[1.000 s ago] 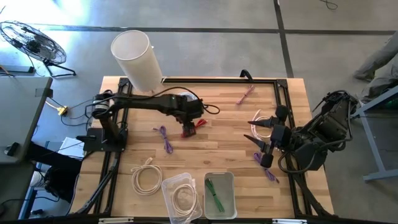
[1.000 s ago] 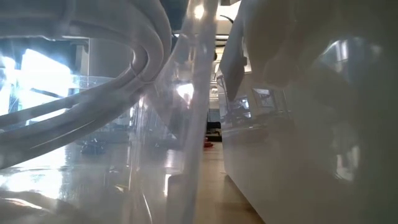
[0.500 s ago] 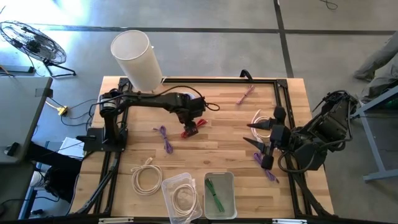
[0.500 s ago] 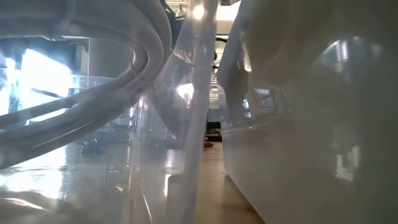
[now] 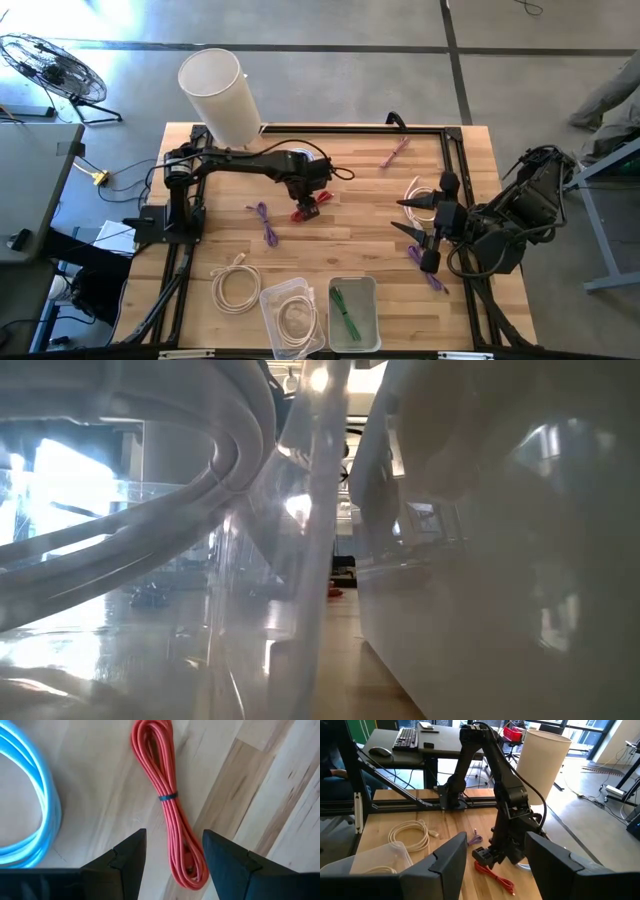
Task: Pick & Place USB Port
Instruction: Put the red USB cable into the white bin
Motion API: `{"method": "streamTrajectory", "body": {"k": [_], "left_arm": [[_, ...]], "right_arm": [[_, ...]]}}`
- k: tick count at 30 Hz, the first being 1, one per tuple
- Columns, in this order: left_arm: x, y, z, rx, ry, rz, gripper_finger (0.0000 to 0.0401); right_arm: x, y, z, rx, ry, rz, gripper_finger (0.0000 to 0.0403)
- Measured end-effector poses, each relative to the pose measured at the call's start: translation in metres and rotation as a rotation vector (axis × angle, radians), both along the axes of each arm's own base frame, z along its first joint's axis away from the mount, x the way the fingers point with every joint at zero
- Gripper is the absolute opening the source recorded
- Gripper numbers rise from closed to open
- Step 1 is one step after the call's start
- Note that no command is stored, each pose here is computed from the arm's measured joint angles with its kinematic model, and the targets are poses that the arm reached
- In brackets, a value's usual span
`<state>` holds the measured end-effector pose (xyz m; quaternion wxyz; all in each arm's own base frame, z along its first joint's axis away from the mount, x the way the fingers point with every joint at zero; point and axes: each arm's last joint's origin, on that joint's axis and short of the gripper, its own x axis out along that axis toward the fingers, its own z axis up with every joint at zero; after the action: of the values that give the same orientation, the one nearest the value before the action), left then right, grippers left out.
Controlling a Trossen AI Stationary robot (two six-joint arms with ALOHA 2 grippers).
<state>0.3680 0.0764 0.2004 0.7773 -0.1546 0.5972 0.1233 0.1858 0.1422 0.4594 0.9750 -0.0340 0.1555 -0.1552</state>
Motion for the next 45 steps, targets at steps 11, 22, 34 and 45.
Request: {"method": "streamTrajectory", "body": {"k": [11,22,34,45], "left_arm": [[0.002,-0.008,0.000,0.005,0.001,-0.020,0.0190],[0.002,-0.008,0.000,0.014,0.002,-0.019,0.0190],[0.007,-0.012,-0.019,-0.008,0.053,-0.033,0.0190],[0.014,-0.014,-0.054,-0.023,0.149,-0.109,0.0183]], "right_arm": [[0.000,0.000,0.000,0.002,-0.001,-0.001,0.0192],[0.000,0.000,0.000,0.016,-0.006,-0.005,0.0192],[0.000,0.001,0.000,0.039,-0.007,0.002,0.0192],[0.000,0.001,0.000,0.046,-0.008,0.008,0.0192]]}}
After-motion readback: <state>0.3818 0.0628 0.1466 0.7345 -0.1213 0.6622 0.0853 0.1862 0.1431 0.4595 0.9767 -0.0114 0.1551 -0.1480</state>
